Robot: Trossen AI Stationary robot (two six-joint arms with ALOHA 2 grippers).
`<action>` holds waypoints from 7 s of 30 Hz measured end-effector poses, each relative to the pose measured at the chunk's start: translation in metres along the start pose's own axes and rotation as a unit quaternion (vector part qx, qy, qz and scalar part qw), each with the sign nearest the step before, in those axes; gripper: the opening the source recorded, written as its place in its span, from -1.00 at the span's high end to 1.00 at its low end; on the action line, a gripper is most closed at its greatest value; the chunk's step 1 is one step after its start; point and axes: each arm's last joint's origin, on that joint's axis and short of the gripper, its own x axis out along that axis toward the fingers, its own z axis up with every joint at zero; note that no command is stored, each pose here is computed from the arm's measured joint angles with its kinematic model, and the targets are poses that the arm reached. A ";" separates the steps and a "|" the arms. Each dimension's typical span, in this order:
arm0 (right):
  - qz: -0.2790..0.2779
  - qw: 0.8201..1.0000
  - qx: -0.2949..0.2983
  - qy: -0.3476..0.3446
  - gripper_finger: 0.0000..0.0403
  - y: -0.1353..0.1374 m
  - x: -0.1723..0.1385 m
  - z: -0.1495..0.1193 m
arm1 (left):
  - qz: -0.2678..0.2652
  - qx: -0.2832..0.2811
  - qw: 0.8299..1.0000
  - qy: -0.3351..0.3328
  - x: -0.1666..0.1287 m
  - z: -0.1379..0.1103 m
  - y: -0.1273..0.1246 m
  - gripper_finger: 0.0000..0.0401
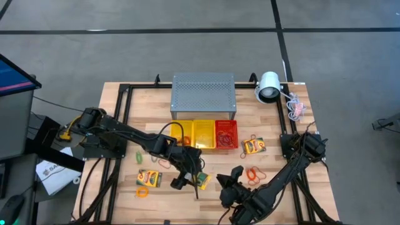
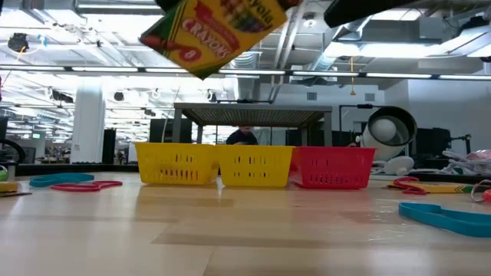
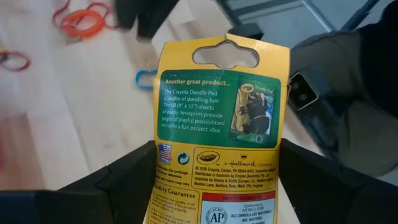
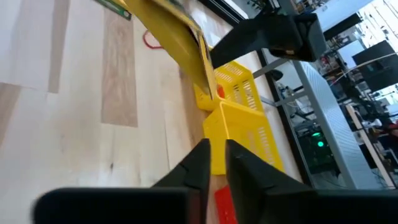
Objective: Pick & Place Office Desk Supplies
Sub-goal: Put the yellow crayon box into the right yellow bin
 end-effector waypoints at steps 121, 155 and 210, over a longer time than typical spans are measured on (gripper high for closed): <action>0.069 0.993 -0.027 0.086 1.00 -0.153 0.071 0.031 | 0.028 -0.140 0.979 -0.144 -0.128 -0.038 -0.015 -0.70; 0.088 0.964 -0.073 0.241 1.00 -0.175 0.174 -0.007 | 0.003 -0.099 0.970 -0.221 -0.134 -0.050 -0.045 -0.61; 0.284 0.935 -0.032 0.210 0.40 -0.160 0.181 -0.005 | 0.007 -0.100 0.971 -0.217 -0.133 -0.051 -0.044 -0.61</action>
